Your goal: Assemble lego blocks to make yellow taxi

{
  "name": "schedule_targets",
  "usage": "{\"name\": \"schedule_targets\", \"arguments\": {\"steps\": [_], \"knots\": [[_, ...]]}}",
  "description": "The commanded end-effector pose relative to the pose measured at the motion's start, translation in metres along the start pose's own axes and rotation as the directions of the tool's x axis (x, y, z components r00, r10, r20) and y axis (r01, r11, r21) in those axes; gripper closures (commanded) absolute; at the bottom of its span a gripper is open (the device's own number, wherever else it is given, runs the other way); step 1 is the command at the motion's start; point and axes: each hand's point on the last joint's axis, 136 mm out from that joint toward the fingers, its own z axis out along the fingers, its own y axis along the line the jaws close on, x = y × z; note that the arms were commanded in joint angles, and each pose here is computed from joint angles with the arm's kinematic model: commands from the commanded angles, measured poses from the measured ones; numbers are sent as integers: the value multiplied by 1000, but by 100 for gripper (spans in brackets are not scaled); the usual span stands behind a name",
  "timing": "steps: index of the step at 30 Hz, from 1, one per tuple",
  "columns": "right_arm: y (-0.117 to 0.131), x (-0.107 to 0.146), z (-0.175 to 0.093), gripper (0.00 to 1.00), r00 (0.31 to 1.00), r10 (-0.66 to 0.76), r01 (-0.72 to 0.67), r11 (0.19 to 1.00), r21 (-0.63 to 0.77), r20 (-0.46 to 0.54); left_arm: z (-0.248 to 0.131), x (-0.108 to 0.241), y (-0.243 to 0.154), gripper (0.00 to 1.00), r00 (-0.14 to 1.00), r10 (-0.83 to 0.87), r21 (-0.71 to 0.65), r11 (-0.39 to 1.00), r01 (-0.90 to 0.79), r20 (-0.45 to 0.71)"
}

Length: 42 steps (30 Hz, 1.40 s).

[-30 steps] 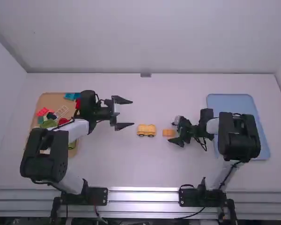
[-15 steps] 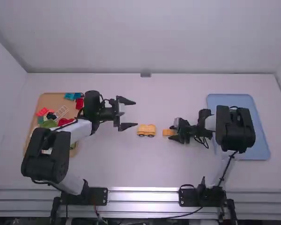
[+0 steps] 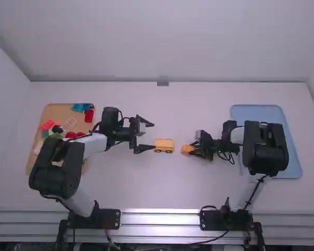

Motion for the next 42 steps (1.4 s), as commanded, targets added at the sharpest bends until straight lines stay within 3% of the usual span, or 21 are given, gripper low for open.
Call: {"name": "schedule_targets", "arguments": {"steps": [1, 9, 19, 24, 30, 42], "knots": [[-6, -39, -13, 76, 990, -142, 142, 989, 31, 14, 20, 21, 1, 1, 997, 37, -7, 999, -37, -74], [-4, -77, -14, 75, 972, -236, 236, 971, 42, -15, 45, 64, 2, 1, 992, 39, -10, 999, -41, -124], [13, -86, 15, 79, 953, -301, 299, 953, -49, -41, 64, 89, 8, 0, 991, 2, 13, 1000, 0, -133], [14, -88, 23, 80, 962, -268, 266, 963, -55, -50, 64, 97, 10, 16, 989, -26, 17, 999, 29, -148], [-6, -83, 47, 80, 980, -195, 194, 981, -25, -49, 65, 101, 1, 18, 987, -43, 31, 998, 48, -157], [6, -72, 74, 83, 982, -179, 174, 980, -92, -54, 64, 104, -3, 41, 987, -17, 42, 999, 24, -162]]}}
